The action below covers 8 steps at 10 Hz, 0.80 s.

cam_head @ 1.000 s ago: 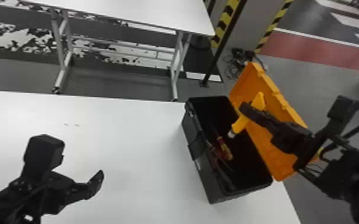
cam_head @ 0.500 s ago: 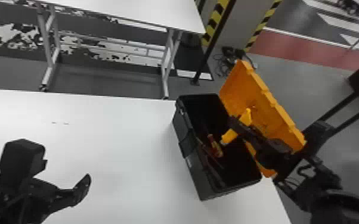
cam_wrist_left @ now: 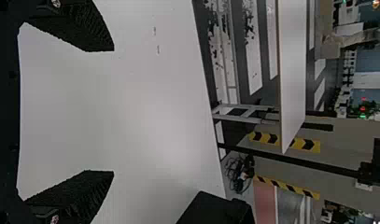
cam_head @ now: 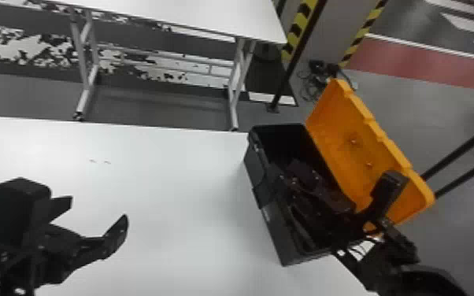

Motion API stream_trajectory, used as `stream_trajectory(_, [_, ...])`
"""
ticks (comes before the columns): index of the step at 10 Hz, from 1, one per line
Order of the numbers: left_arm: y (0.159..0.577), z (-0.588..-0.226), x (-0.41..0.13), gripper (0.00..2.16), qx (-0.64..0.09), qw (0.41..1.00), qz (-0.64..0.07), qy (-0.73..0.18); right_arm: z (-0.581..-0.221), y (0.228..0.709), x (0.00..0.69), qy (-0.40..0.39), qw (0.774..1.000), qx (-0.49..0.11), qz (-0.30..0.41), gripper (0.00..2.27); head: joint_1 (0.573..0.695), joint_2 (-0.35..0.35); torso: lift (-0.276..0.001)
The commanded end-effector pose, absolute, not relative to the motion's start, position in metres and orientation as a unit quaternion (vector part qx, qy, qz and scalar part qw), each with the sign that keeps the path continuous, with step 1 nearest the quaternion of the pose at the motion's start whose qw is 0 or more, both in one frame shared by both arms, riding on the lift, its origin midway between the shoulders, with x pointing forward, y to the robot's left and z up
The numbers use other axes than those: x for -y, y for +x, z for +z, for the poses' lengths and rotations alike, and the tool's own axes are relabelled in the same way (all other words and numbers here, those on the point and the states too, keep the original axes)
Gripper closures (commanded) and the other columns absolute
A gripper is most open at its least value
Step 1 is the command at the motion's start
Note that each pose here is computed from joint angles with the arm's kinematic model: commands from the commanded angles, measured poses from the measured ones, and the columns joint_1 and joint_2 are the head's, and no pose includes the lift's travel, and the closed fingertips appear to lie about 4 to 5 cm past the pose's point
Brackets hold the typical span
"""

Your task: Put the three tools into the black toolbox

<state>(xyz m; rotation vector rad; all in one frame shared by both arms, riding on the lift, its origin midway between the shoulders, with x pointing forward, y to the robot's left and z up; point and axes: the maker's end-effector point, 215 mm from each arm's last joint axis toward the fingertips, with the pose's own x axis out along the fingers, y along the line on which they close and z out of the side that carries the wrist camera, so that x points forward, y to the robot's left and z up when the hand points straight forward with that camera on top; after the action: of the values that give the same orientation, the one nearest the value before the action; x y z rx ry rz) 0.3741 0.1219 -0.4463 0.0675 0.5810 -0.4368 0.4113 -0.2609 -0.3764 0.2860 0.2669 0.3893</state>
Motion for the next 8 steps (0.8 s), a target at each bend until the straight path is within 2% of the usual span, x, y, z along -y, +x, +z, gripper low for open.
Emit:
stream_trajectory(1, [0.394,-0.431,-0.133,0.06,-0.223,0.952,-0.206,0.031,-0.388,0.408,0.213,0.153,0.955,-0.143,0.21,0.06,0.695,-0.21,-0.051])
stream_trajectory(3, [0.416,-0.415,-0.173,0.06,-0.162,0.974,-0.153,0.044,-0.402,0.407,0.186,0.138,0.96,-0.149,0.195,0.06,0.695,-0.12,-0.051])
stream_trajectory(5, [0.42,-0.379,-0.213,0.06,-0.078,0.989,-0.115,0.049,-0.382,0.403,0.203,0.111,0.976,-0.105,0.154,0.06,0.695,-0.02,-0.051])
stream_trajectory(6, [0.416,-0.354,-0.228,0.06,-0.02,0.993,-0.103,0.045,-0.373,0.401,0.221,0.095,0.984,-0.082,0.123,0.05,0.695,0.001,-0.051])
stream_trajectory(8, [0.389,-0.327,-0.239,0.06,0.037,0.993,-0.103,0.041,-0.35,0.382,0.244,0.082,0.993,-0.018,0.081,0.05,0.695,0.004,-0.051])
